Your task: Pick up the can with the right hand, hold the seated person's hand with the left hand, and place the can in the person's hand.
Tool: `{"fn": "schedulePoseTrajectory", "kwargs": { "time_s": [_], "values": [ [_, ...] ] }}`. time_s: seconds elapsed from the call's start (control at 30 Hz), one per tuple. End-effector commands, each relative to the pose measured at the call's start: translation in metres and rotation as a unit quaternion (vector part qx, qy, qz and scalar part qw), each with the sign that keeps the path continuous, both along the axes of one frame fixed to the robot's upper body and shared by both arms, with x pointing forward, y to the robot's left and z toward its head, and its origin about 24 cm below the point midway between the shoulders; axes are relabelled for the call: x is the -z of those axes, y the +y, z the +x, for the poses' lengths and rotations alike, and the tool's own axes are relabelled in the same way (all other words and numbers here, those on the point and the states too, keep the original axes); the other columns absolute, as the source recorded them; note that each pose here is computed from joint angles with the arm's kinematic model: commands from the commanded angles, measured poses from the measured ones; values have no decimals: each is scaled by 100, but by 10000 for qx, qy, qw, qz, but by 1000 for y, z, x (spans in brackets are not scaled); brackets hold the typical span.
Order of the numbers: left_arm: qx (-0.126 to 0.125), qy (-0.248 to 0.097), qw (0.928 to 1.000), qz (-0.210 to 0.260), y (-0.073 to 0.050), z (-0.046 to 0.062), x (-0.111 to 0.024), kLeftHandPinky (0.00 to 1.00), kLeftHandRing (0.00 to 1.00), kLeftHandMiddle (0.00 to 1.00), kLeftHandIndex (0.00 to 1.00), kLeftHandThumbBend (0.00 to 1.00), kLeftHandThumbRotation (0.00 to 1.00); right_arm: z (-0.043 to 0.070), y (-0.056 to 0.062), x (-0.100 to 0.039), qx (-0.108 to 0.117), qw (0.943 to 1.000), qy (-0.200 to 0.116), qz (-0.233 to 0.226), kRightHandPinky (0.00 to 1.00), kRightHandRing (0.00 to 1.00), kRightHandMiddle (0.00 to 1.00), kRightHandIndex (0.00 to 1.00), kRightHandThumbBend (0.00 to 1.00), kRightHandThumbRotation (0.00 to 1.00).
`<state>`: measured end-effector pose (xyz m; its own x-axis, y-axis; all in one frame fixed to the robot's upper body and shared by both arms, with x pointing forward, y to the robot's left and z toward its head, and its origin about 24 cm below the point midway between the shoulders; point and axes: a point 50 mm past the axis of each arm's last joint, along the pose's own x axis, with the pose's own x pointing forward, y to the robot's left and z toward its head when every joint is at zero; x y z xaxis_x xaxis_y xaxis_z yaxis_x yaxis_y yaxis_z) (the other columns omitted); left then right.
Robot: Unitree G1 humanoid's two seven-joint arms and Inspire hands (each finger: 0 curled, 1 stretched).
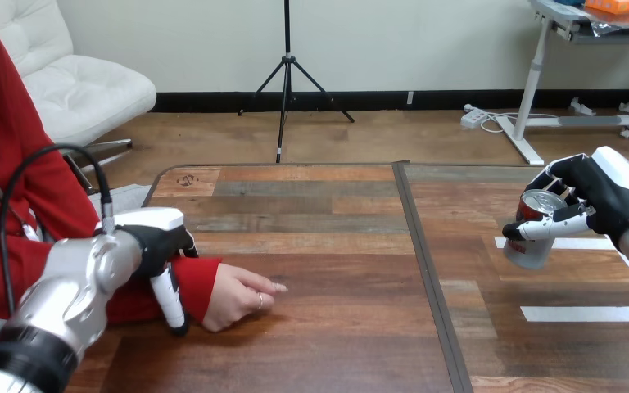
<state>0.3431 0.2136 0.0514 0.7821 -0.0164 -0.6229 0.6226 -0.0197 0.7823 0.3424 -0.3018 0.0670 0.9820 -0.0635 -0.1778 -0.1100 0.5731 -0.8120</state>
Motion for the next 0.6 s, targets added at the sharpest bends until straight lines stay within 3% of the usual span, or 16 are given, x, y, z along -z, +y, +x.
{"fn": "schedulePoseTrajectory", "kwargs": {
  "time_s": [0.0, 0.07, 0.33, 0.57],
  "values": [
    [-22, 75, 9999, 109, -4, 6, -1, 41, 58, 64, 68, 83, 1, 21, 6, -52, -163, 9949, -997, 68, 32, 36, 42, 48, 72, 0],
    [-24, 80, 9999, 87, -4, 7, 0, 37, 51, 59, 63, 83, 1, 21, 6, -52, -161, 9949, -989, 71, 32, 36, 42, 48, 72, 0],
    [-49, 130, 9999, -17, -3, 8, 1, 29, 40, 50, 53, 80, 0, 21, 6, -52, -170, 9948, -1002, 86, 34, 37, 43, 48, 71, 0],
    [-59, 176, 9998, -53, -2, 8, 2, 26, 36, 47, 50, 79, 0, 21, 6, -52, -180, 9943, -1048, 98, 35, 37, 43, 48, 72, 0]
  ]
}}
